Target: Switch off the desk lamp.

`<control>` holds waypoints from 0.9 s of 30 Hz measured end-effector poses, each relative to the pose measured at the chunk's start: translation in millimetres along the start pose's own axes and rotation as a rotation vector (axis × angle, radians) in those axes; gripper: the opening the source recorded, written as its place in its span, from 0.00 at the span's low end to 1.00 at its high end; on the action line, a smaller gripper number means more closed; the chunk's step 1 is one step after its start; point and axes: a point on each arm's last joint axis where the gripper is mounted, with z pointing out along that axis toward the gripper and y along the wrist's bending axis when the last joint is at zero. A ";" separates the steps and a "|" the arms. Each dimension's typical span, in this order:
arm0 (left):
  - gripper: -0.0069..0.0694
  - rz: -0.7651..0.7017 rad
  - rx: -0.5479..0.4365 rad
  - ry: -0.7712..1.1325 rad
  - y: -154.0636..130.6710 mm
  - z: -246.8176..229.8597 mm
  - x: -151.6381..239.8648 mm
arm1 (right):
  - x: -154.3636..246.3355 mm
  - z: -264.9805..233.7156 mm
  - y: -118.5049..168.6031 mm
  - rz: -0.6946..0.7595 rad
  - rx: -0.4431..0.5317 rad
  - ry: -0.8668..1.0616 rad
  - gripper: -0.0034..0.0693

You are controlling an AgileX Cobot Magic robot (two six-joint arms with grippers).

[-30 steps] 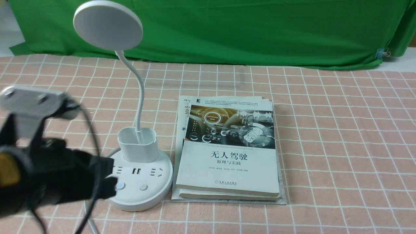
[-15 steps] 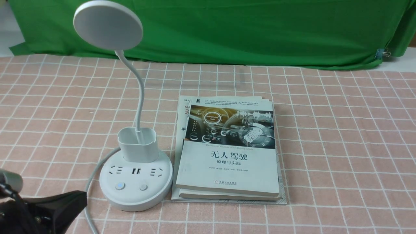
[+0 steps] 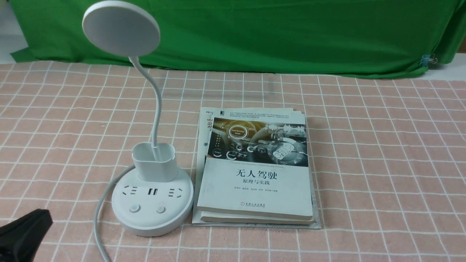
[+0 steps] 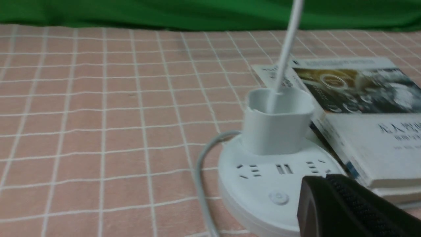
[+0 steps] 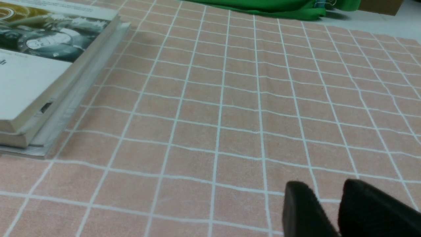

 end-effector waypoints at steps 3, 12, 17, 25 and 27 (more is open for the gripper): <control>0.10 -0.058 -0.102 -0.031 6.8 -6.2 22.2 | 0.0 0.0 0.0 0.000 0.000 0.000 0.38; 0.10 -0.116 -0.185 -0.066 10.2 -14.3 32.3 | 0.0 0.0 0.0 0.000 0.000 0.000 0.38; 0.10 -0.122 -0.152 0.012 7.8 -13.7 39.4 | 0.0 0.0 0.0 0.000 0.000 0.000 0.38; 0.10 -0.125 -0.150 0.018 7.6 -13.7 40.0 | 0.0 0.0 0.0 0.000 0.000 0.000 0.38; 0.10 -0.125 -0.150 0.018 7.6 -13.7 40.0 | 0.0 0.0 0.0 0.000 0.000 0.000 0.38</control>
